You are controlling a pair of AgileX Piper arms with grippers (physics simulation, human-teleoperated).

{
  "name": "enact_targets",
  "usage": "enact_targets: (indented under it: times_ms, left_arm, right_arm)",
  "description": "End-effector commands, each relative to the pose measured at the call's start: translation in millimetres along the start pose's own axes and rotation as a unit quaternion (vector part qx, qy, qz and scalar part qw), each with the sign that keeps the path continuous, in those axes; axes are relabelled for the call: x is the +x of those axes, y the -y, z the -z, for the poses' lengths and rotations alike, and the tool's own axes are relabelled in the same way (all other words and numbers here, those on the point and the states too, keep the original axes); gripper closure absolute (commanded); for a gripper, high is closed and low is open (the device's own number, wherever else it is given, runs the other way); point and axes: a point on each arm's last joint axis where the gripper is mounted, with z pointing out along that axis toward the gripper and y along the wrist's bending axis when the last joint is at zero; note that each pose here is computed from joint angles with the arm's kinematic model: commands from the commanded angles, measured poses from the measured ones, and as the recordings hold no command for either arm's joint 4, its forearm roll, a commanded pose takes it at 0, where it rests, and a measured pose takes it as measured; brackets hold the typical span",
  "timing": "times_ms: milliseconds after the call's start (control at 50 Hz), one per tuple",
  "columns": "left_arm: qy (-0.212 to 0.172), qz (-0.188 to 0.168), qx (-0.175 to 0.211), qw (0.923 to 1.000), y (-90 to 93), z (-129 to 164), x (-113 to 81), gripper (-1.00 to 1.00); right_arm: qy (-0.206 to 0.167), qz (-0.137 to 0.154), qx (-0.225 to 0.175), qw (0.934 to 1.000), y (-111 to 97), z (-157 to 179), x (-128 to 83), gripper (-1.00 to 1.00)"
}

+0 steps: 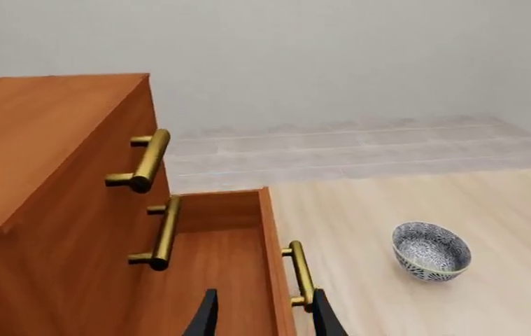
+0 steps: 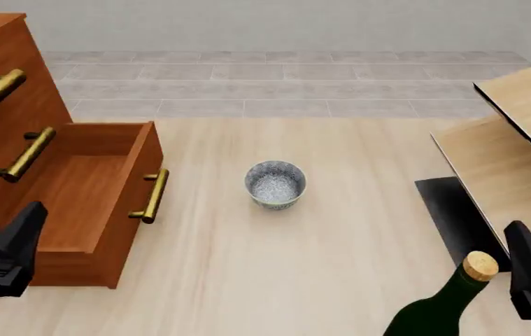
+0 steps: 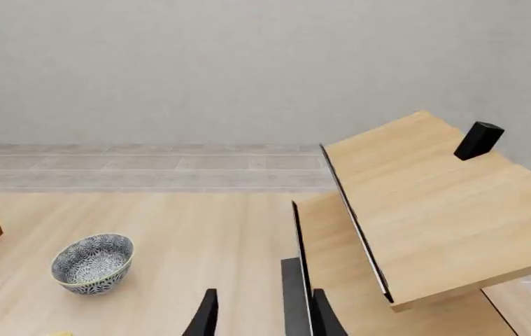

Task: Put the bowl on top of the cabinet.

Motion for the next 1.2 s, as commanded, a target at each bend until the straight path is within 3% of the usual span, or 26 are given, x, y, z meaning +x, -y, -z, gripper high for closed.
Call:
enact_targets:
  times_ms: [20, 80, 100, 140, 220, 300, 420, 460, 560, 580, 660, 780, 920, 980, 1080, 1200]
  left_arm:
    - [-0.032, 0.01, 0.038, 0.9987, 7.1, -20.6, -17.3, -1.0]
    - [-0.038, 0.011, 0.052, 0.9979, 10.5, -25.9, -22.9, -1.0]
    - [-0.061, 0.032, 0.056, 0.996, 12.7, -35.4, -22.0, -1.0]
    - [-0.046, 0.024, 0.068, 0.9963, 15.0, -33.5, -30.1, -1.0]
    - [-0.056, 0.029, 0.068, 0.9957, 16.2, -42.4, -36.6, -1.0]
    - [-0.063, 0.021, 0.093, 0.9934, 23.5, -49.3, -43.1, -1.0]
    - [-0.09, 0.021, 0.118, 0.9887, 33.6, -62.4, -44.7, -1.0]
    - [-0.082, -0.001, 0.125, 0.9888, 34.8, -61.8, -46.2, -1.0]
    - [-0.114, -0.002, 0.136, 0.9842, 42.0, -74.9, -39.7, -1.0]
    - [-0.132, 0.012, 0.137, 0.9817, 44.7, -80.1, -37.3, -1.0]
    - [-0.153, -0.01, 0.145, 0.9775, 50.0, -90.3, -32.6, -1.0]
    - [-0.182, 0.006, 0.155, 0.9711, 59.8, -103.6, -36.0, -1.0]
    - [-0.174, -0.006, 0.161, 0.9716, 61.8, -105.4, -43.5, -1.0]
    - [-0.2, 0.015, 0.166, 0.9655, 70.3, -115.2, -42.4, -1.0]
    - [-0.191, -0.014, 0.181, 0.9646, 74.3, -114.3, -44.4, -1.0]
    - [-0.2, -0.014, 0.184, 0.9623, 78.0, -119.2, -41.4, -1.0]
  right_arm:
    - [0.0, 0.0, 0.0, 1.0, 0.0, 0.0, 0.0, -1.0]
    - [0.0, 0.0, 0.0, 1.0, 0.0, 0.0, 0.0, -1.0]
    - [0.0, 0.0, 0.0, 1.0, 0.0, 0.0, 0.0, -1.0]
    - [0.0, 0.0, 0.0, 1.0, 0.0, 0.0, 0.0, -1.0]
    - [0.0, 0.0, 0.0, 1.0, 0.0, 0.0, 0.0, -1.0]
    - [0.0, 0.0, 0.0, 1.0, 0.0, 0.0, 0.0, -1.0]
    - [0.0, 0.0, 0.0, 1.0, 0.0, 0.0, 0.0, -1.0]
    - [0.0, 0.0, 0.0, 1.0, 0.0, 0.0, 0.0, -1.0]
    - [0.0, 0.0, 0.0, 1.0, 0.0, 0.0, 0.0, -1.0]
    - [0.0, 0.0, 0.0, 1.0, 0.0, 0.0, 0.0, -1.0]
    - [0.0, 0.0, 0.0, 1.0, 0.0, 0.0, 0.0, -1.0]
    - [0.0, 0.0, 0.0, 1.0, 0.0, 0.0, 0.0, -1.0]
    - [0.0, 0.0, 0.0, 1.0, 0.0, 0.0, 0.0, -1.0]
    - [0.0, 0.0, 0.0, 1.0, 0.0, 0.0, 0.0, -1.0]
    - [0.0, 0.0, 0.0, 1.0, 0.0, 0.0, 0.0, -1.0]
    - [0.0, 0.0, 0.0, 1.0, 0.0, 0.0, 0.0, -1.0]
